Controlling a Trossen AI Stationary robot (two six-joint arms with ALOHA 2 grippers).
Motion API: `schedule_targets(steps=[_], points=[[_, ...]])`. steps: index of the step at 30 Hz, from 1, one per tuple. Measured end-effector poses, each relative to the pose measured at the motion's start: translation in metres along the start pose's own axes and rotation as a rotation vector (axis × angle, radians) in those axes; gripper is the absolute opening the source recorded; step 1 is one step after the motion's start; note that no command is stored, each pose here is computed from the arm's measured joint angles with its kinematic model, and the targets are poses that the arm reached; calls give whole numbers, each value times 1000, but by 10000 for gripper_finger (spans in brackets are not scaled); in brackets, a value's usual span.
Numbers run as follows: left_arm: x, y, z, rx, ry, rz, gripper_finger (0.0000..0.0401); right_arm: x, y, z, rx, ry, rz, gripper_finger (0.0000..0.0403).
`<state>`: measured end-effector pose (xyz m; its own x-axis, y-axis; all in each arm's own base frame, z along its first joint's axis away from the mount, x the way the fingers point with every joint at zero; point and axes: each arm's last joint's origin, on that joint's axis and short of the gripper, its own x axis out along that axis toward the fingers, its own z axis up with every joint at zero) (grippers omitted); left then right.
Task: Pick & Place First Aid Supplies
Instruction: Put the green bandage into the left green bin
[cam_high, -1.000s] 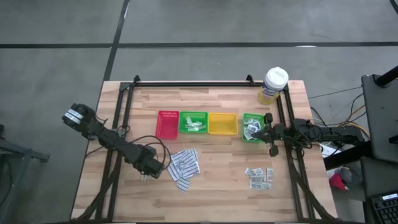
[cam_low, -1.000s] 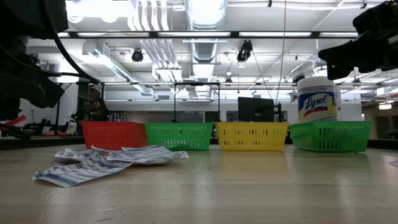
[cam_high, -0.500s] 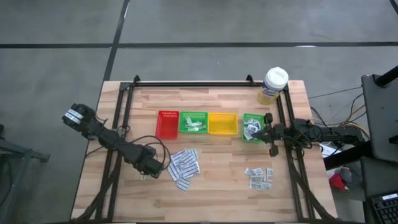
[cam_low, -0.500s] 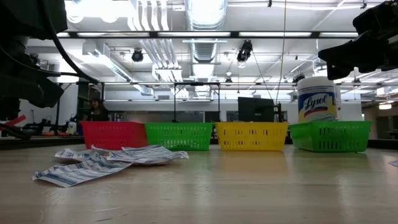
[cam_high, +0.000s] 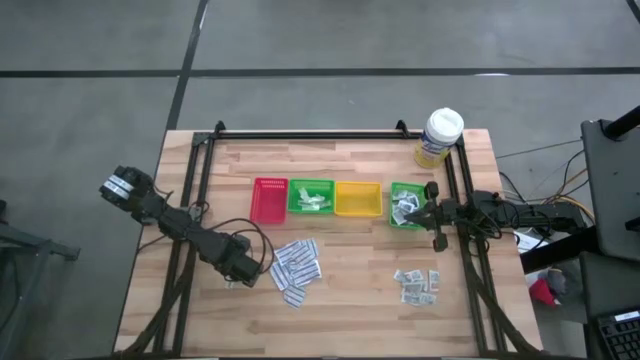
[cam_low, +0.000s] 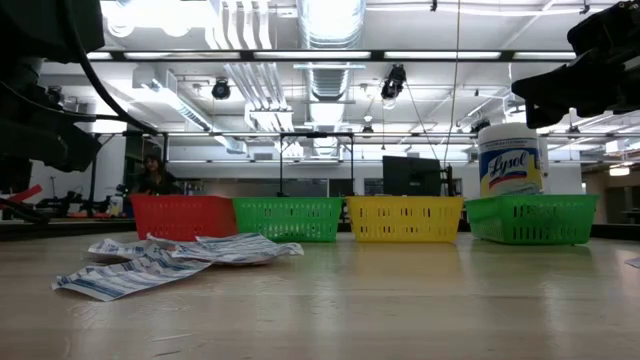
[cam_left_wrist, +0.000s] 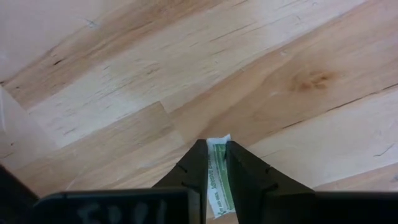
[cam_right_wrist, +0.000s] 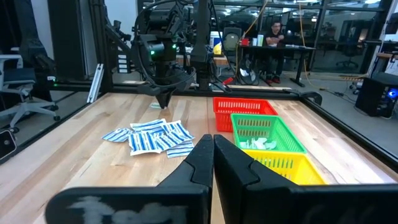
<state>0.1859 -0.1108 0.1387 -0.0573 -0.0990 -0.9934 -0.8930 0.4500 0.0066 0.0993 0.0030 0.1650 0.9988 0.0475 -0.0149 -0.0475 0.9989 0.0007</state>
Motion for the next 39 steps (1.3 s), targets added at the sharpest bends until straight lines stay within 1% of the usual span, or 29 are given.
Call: schedule_targets(steps=[7,13,19,27,34,37,39], points=[[-1,0,0,6,-4,-2,44,0,0,0,0,0,0,8],[-8,2,0,12,-21,-37,43,0,0,0,0,0,0,8],[-19,-2,3,63,-161,-91,43,0,0,0,0,0,0,8],[-32,-7,2,133,-211,-142,39,0,0,0,0,0,0,8],[-45,-10,3,189,-311,-209,39,0,0,0,0,0,0,8],[-51,-13,4,236,-387,-242,39,0,0,0,0,0,0,8],[-56,-18,5,270,-462,-288,39,0,0,0,0,0,0,8]])
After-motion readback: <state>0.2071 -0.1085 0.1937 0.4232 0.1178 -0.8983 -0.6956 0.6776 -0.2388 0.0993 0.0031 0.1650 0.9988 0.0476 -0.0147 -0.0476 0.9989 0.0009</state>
